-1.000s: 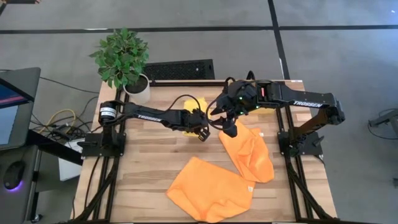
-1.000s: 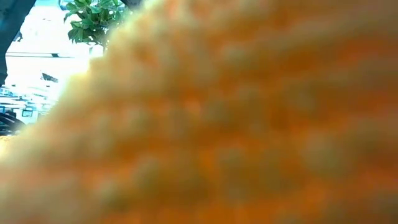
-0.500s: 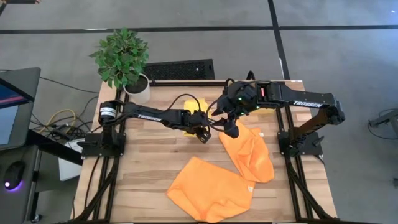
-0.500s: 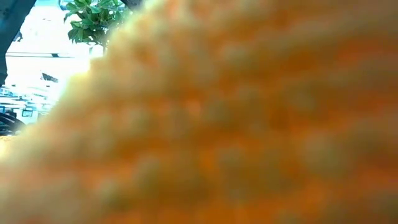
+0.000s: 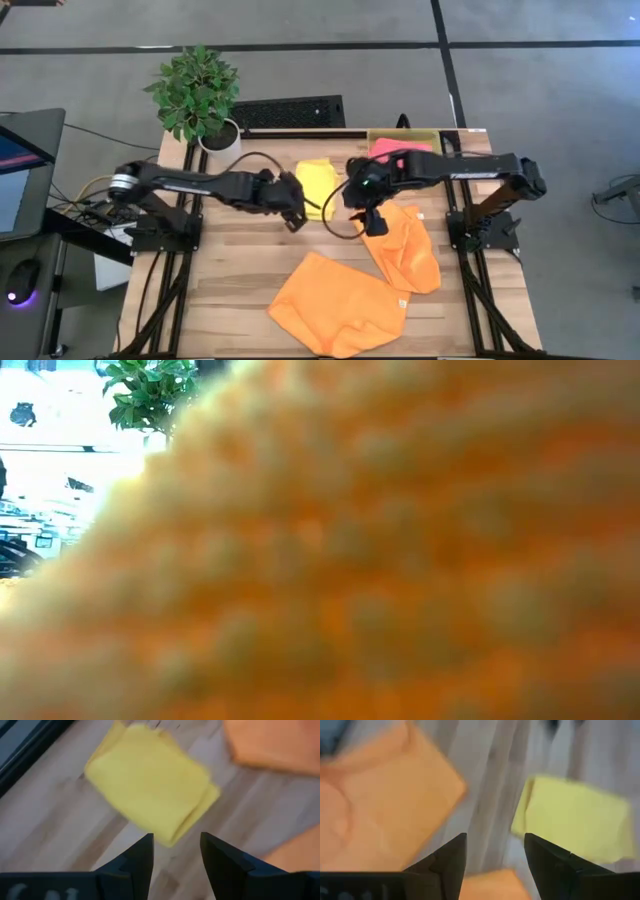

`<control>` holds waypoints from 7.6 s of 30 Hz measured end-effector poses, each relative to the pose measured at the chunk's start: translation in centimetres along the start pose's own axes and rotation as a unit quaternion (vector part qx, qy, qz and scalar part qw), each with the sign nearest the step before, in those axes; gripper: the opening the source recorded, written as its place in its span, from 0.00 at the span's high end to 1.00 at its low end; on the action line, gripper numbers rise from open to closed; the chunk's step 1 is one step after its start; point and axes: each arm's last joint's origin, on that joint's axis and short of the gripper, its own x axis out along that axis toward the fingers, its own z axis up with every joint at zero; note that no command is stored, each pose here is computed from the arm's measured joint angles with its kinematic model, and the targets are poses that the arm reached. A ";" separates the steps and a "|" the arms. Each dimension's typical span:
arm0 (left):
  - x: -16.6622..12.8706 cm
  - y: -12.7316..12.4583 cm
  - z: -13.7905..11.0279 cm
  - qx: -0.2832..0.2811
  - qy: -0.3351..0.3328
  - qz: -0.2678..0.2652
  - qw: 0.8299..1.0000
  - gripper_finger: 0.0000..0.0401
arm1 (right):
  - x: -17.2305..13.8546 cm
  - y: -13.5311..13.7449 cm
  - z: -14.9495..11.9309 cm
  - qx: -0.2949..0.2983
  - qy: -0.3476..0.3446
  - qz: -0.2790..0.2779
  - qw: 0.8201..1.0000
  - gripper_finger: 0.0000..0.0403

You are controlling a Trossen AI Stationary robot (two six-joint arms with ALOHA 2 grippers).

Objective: Fold microfiber towels
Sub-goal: Put the folded yellow microfiber towel into the yellow bin, then fold the top orange microfiber towel

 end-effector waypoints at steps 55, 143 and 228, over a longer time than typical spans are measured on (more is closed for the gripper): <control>-6.1 1.0 -2.3 -0.082 -0.037 0.000 0.996 0.62 | 20.4 -5.4 -4.9 -0.036 0.155 -0.140 0.977 0.82; -6.1 1.0 -2.3 -0.066 -0.040 -0.002 0.997 0.62 | -2.6 -16.2 -22.7 -0.134 0.460 0.086 0.873 0.94; -2.8 -0.4 -2.4 -0.071 -0.071 -0.110 0.989 0.62 | -1.1 4.8 -10.7 0.486 0.185 -0.030 0.854 0.56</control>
